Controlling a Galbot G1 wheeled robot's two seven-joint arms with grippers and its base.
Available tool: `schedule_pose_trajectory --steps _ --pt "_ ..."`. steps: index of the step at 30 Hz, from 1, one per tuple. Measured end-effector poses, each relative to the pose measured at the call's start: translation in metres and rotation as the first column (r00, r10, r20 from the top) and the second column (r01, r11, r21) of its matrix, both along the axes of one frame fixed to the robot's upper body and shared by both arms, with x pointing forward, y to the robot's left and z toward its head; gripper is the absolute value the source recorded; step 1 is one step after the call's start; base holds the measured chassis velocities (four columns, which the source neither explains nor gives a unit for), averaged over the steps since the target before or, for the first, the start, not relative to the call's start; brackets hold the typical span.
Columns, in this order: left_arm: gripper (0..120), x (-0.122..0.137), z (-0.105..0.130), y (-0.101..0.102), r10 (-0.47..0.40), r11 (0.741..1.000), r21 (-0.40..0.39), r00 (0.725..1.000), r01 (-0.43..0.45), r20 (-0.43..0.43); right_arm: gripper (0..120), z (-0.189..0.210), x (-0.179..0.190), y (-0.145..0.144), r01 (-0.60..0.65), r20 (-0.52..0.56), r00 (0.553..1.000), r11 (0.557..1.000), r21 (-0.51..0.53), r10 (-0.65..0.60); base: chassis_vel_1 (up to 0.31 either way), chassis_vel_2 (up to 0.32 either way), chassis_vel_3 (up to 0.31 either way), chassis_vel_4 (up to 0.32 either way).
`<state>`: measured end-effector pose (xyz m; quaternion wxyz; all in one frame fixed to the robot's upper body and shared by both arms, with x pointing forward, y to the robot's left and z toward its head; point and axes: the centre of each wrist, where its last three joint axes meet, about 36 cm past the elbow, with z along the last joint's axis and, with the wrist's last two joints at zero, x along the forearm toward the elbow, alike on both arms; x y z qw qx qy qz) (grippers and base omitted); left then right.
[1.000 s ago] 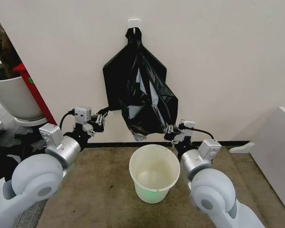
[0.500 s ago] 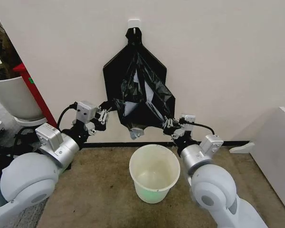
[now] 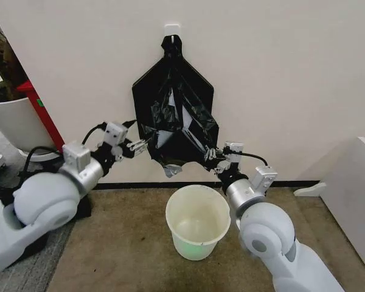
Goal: Place the garbage bag over the trash bin.
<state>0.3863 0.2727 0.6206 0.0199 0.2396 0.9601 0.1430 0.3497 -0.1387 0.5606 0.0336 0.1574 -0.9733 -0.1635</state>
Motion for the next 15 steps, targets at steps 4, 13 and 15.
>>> schedule_pose_trajectory --steps 4,13,15 --pt "98 0.026 0.014 -0.008 -0.020 1.000 -0.016 0.999 0.021 0.046 0 -0.002 0.002 0.001 -0.003 -0.007 1.000 1.000 -0.002 0.003 0.000 0.000 0.000 0.000" --pt "100 0.033 0.050 -0.056 0.018 0.963 0.269 1.000 -0.015 -0.009 0 -0.007 0.009 0.003 0.006 -0.019 1.000 1.000 0.000 -0.006 0.000 0.000 0.000 0.000" --pt "100 0.029 0.050 -0.057 0.028 0.947 0.320 1.000 -0.023 -0.009 0 -0.007 0.009 0.003 0.008 -0.020 1.000 1.000 0.002 -0.008 0.000 0.000 0.000 0.000"
